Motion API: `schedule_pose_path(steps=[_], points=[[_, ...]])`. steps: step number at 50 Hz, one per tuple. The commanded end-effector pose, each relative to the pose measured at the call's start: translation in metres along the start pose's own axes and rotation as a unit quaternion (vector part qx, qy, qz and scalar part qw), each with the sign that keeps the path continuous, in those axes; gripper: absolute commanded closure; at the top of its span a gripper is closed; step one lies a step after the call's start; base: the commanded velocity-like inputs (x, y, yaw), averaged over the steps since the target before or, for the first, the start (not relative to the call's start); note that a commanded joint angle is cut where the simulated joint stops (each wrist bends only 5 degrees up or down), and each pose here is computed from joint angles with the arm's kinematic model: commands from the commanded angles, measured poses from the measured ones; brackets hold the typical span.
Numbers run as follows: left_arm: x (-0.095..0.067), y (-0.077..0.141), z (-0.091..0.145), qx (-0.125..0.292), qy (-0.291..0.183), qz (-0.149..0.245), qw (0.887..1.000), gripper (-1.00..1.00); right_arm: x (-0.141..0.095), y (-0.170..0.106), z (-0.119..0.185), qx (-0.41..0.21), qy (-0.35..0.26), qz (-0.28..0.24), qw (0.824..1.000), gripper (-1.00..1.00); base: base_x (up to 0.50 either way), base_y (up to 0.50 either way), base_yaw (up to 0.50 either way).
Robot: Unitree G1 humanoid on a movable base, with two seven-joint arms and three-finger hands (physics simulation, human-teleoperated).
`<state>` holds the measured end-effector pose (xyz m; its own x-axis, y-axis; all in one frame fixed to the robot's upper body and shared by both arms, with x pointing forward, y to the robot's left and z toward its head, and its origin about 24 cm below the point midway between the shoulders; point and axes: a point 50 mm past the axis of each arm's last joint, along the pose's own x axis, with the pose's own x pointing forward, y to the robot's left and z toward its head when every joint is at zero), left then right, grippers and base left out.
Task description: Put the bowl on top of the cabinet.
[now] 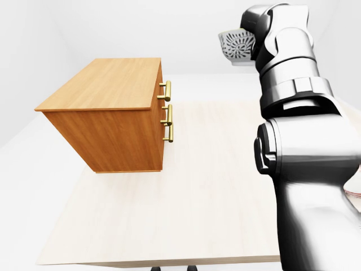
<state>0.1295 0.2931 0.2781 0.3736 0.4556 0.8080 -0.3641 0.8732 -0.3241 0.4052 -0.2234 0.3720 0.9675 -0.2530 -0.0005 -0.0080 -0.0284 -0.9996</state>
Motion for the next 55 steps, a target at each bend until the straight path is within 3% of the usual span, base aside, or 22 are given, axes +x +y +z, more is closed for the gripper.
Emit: schedule_pose_path(steps=[1,6,10,15,33,41,46,47,55], points=[[0.0,0.0,-0.002,0.001,0.004,-0.001,1.0,-1.0,-0.025,-0.043,0.083,-0.093,-0.066,-0.13,0.985,1.0,0.0,0.0,0.0],[-0.001,0.0,-0.002,0.001,0.005,-0.001,1.0,-1.0,-0.033,-0.044,0.111,-0.133,-0.091,-0.187,0.969,1.0,0.0,0.0,0.0],[-0.001,0.0,-0.003,0.001,0.007,-0.001,1.0,-1.0,-0.038,-0.046,0.126,-0.128,-0.112,-0.209,0.963,1.0,0.0,0.0,0.0],[-0.002,0.0,-0.002,-0.001,0.006,-0.001,1.0,-1.0,-0.045,-0.043,0.144,-0.173,-0.124,-0.239,0.947,1.0,0.0,0.0,0.0],[-0.003,0.0,-0.003,0.0,0.009,0.0,1.0,-1.0,-0.067,-0.035,0.194,-0.138,-0.202,-0.275,0.93,1.0,0.0,0.0,0.0],[-0.003,0.001,-0.004,0.0,0.012,0.0,1.0,-1.0,-0.079,-0.038,0.209,-0.1,-0.234,-0.276,0.927,1.0,0.0,0.0,0.0],[-0.003,0.002,-0.005,0.0,0.013,0.001,1.0,-1.0,-0.082,-0.037,0.216,-0.05,-0.257,-0.247,0.933,1.0,0.0,0.0,0.0],[-0.003,0.002,-0.004,0.0,0.012,0.001,1.0,-1.0,-0.083,-0.036,0.217,-0.011,-0.269,-0.221,0.937,1.0,0.0,0.0,0.0],[-0.001,0.003,-0.002,-0.005,0.008,0.004,1.0,-1.0,-0.086,-0.038,0.221,0.003,-0.282,-0.206,0.937,1.0,0.0,0.0,0.0]])
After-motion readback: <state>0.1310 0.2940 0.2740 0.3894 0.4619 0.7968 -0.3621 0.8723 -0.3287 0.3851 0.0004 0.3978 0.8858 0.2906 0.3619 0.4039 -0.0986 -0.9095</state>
